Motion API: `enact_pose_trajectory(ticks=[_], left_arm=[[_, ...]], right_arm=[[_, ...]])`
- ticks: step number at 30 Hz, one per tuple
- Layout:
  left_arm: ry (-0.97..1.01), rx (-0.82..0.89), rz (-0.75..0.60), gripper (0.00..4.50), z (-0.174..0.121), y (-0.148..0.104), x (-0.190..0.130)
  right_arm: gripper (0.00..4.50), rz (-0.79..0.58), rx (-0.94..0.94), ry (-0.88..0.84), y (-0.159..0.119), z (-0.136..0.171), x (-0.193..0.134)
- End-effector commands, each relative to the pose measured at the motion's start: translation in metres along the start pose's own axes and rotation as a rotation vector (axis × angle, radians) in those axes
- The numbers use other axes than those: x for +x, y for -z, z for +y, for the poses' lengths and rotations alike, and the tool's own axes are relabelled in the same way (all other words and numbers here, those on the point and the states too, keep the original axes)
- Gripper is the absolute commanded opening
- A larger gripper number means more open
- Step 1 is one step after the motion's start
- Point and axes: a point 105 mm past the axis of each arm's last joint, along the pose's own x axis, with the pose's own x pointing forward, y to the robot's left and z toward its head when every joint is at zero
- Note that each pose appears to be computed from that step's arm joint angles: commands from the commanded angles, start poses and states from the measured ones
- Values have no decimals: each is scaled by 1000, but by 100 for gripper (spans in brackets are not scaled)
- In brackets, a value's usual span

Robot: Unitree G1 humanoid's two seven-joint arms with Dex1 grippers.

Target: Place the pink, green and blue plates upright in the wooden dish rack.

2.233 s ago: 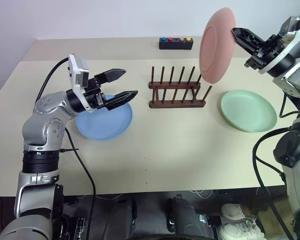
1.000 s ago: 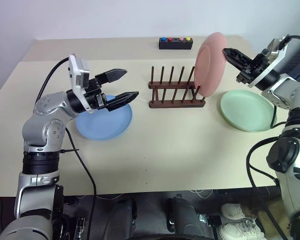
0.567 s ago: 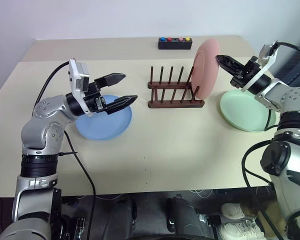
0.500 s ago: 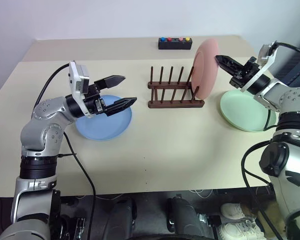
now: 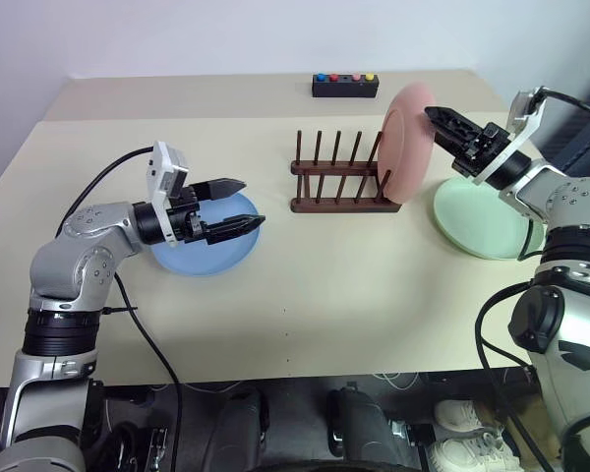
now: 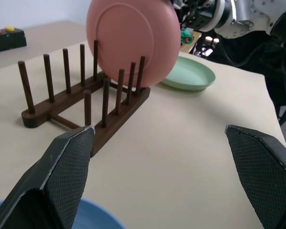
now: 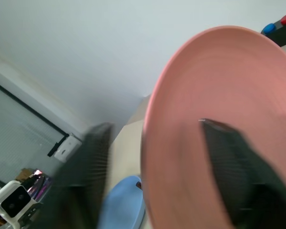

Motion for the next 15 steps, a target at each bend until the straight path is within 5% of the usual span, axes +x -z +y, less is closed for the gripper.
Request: enact_pose_trajectory(ticks=[1, 15], left_arm=[[23, 54, -29, 450, -4, -14, 2], [23, 71, -45, 450, -4, -17, 4]], right_arm=[[446, -76, -74, -13, -26, 10, -3], [446, -359, -307, 92, -95, 17, -33]])
